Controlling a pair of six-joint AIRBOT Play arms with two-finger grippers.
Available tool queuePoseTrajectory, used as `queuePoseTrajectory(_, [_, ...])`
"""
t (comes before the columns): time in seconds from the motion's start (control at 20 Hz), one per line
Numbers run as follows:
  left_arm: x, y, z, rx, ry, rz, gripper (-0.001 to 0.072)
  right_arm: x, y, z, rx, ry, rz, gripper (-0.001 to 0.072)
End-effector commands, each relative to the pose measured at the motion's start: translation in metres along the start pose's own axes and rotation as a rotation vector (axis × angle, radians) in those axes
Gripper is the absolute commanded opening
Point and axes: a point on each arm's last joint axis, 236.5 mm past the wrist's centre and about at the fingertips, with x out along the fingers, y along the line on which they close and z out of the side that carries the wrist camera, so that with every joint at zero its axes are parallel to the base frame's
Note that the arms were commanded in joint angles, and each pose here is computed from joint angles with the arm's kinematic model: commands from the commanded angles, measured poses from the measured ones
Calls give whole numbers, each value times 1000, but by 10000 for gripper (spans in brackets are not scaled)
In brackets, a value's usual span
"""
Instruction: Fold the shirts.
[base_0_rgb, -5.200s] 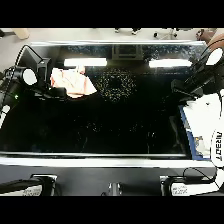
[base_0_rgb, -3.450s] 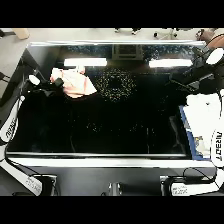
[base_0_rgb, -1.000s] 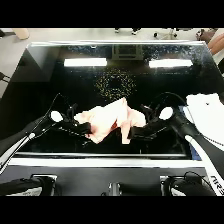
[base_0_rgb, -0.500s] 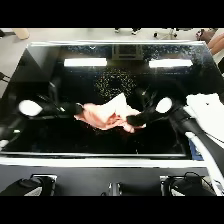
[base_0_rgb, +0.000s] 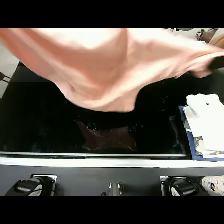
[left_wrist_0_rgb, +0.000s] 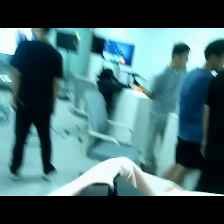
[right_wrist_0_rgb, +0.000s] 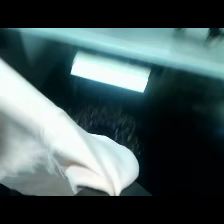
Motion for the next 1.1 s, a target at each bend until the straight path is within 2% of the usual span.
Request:
queuePoseTrajectory(0.0, [-52,15,50,117,-109,166,21,-66,-10,16,89,-108,-82,19])
queuePoseTrajectory(0.15, [-41,38,62,185,-158,246,21,-44,-10,-22,139,82,-77,19])
queuePoseTrajectory(0.25, [-8,59,54,206,-151,278,21,-16,-12,-72,170,329,-81,19])
queuePoseTrajectory(0.35, [45,89,17,189,-67,295,21,20,-9,-137,225,616,-66,19])
queuePoseTrajectory(0.45, [107,128,-54,143,95,311,22,68,1,-193,278,775,-10,19])
queuePoseTrajectory(0.6, [194,174,-218,-47,389,284,22,152,8,-263,425,784,13,19])
queuePoseTrajectory(0.7, [220,176,-341,-196,621,249,23,186,17,-306,549,809,20,19])
queuePoseTrajectory(0.8, [205,155,-454,-328,918,213,24,196,24,-344,606,906,16,19])
queuePoseTrajectory(0.85, [185,144,-501,-429,1073,246,59,196,25,-354,614,947,15,19])
queuePoseTrajectory(0.9, [162,135,-533,-498,1205,277,293,196,26,-359,612,967,14,19])
queuePoseTrajectory(0.95, [136,129,-553,-524,1342,283,630,196,24,-361,595,969,14,19])
queuePoseTrajectory(1.0, [108,130,-559,-508,1464,277,680,196,22,-361,569,968,17,19])
queuePoseTrajectory(1.05, [80,134,-557,-462,1574,255,680,192,18,-364,527,982,11,19])
